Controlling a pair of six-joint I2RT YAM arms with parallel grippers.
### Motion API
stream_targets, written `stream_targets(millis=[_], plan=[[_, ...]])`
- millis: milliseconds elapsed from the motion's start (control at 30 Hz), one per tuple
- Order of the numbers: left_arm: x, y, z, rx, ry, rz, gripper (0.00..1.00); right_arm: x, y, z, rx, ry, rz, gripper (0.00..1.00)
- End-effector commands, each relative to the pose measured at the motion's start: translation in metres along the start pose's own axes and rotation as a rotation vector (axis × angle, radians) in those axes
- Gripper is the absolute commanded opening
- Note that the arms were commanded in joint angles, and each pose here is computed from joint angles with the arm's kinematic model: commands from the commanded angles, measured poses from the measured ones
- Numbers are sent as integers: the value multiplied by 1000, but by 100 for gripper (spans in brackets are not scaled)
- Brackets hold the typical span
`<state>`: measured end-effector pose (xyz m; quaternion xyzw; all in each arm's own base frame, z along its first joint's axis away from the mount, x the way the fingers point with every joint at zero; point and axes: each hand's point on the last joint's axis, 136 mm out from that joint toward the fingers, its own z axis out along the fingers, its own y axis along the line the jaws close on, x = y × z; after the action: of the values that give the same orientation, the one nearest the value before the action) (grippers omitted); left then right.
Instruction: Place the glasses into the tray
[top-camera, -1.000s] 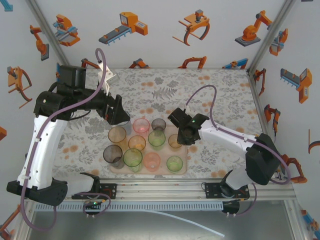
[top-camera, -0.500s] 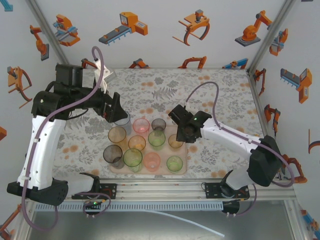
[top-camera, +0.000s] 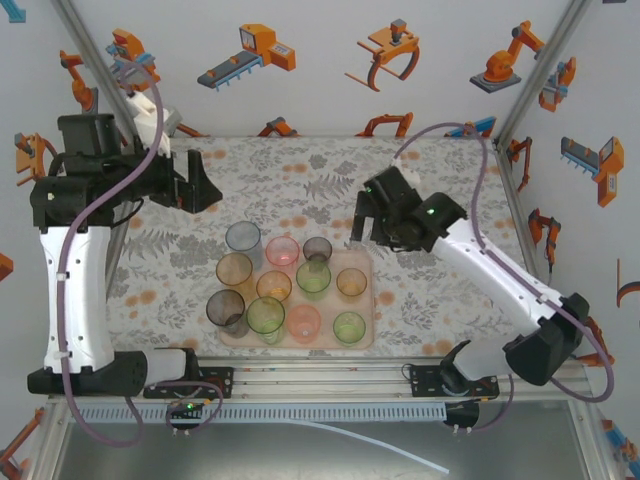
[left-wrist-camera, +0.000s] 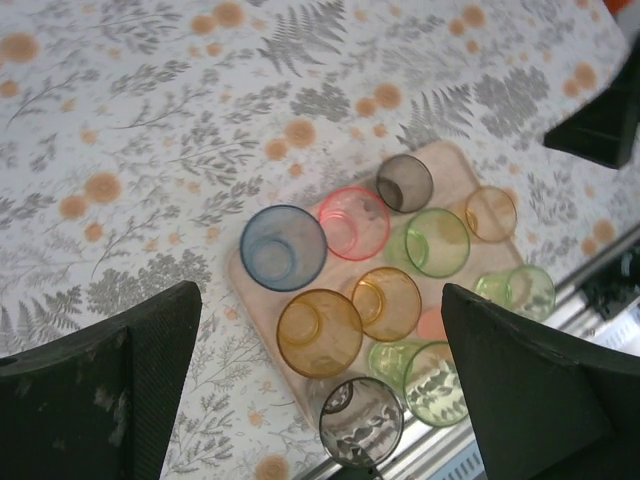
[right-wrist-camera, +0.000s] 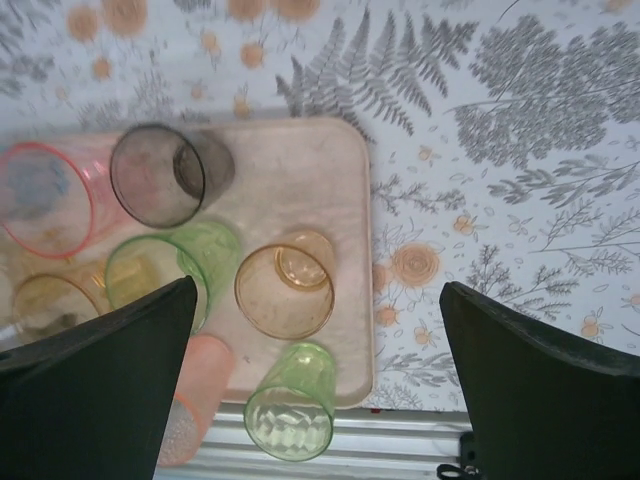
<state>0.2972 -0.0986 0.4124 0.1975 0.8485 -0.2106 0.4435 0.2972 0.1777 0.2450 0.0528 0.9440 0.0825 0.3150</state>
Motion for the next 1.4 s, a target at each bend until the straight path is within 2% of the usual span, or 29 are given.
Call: stream_targets(millis=[0, 133, 300, 467, 633, 767, 900, 1067, 1367], plan=[[-4, 33, -8, -93, -50, -138, 97, -37, -22, -29, 24, -121, -50, 99], [3, 77, -23, -197, -102, -307, 97, -66, -40, -46, 68, -226, -99, 99], [17, 133, -48, -271, -181, -564, 97, -85, -58, -58, 95, -321, -123, 99], [39, 165, -57, -359, -202, -667, 97, -89, -77, -67, 123, -405, -112, 99], [64, 182, -54, -453, -237, -703, 97, -92, -106, -86, 207, -495, -70, 99], [87, 194, -45, -513, -294, -705, 97, -93, -127, -88, 267, -519, -38, 99], [111, 208, -28, -562, -368, -651, 97, -94, -132, -71, 243, -523, -69, 99], [143, 223, -1, -618, -418, -570, 97, -96, -158, -41, 280, -487, 38, 99], [177, 237, 67, -598, -375, -535, 97, -84, -171, 17, 254, -419, 47, 98]])
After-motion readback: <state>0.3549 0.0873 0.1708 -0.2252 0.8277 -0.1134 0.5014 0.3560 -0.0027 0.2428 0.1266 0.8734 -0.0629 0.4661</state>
